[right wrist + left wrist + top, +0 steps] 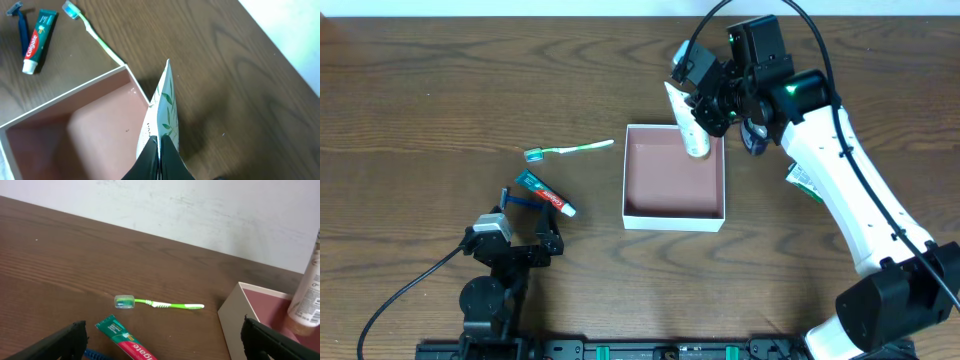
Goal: Pack container
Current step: 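Lift the white tube and carry it over the box with the right gripper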
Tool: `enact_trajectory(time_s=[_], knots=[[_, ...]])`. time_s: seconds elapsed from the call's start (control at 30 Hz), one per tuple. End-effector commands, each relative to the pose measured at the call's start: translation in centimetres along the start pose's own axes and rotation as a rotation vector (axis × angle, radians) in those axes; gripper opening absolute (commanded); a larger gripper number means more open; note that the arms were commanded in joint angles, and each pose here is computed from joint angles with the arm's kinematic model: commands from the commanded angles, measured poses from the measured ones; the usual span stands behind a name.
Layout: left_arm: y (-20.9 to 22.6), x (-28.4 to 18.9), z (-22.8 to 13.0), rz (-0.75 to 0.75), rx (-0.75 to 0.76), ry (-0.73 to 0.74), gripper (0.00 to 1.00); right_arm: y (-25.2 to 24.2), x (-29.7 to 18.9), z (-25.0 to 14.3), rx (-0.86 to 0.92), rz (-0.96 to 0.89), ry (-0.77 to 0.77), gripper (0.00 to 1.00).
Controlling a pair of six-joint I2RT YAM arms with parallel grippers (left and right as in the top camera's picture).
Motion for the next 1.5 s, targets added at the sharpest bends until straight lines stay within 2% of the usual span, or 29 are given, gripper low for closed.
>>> enact_trajectory(time_s=[0.0, 0.47, 0.57, 0.77, 0.87, 0.97, 1.47], knots=[[0.6, 0.3, -1.3, 0.009, 0.016, 0.034, 0.98, -0.3, 0.3, 0.2, -0.022, 0.002, -0.017, 0.01], [0.6, 0.3, -1.3, 0.009, 0.016, 0.034, 0.98, -0.4, 3.4, -1.5, -0.013, 0.041, 0.040, 0.02], [0.6, 0.3, -1.3, 0.009, 0.016, 0.034, 0.98, -0.5, 3.4, -1.5, -0.013, 0.041, 0.040, 0.20], [0.6, 0.3, -1.3, 0.009, 0.016, 0.034, 0.98, -0.4, 3.4, -1.5, -0.011, 0.042, 0.040, 0.22], [0.6, 0.3, -1.3, 0.009, 0.016, 0.034, 0.98, -0.4, 3.4, -1.5, -0.003, 0.041, 0.040, 0.18], [0.6, 0.3, -1.3, 0.009, 0.016, 0.034, 0.98, -0.4, 3.4, -1.5, 0.000, 0.042, 0.041, 0.01], [0.6, 0.3, -1.3, 0.009, 0.016, 0.034, 0.98, -0.6, 3.1, -1.5, -0.014, 0.026, 0.045, 0.01]])
Point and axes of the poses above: each gripper's point midway between its finger pads, its own x axis out along the fingers, its own y axis along the line the jaws close on, z = x × y, the point moved 3 cm from there along -x, back along the fingers, and after that the axes turned 8 degrees about -x, right-handed, at the moved point
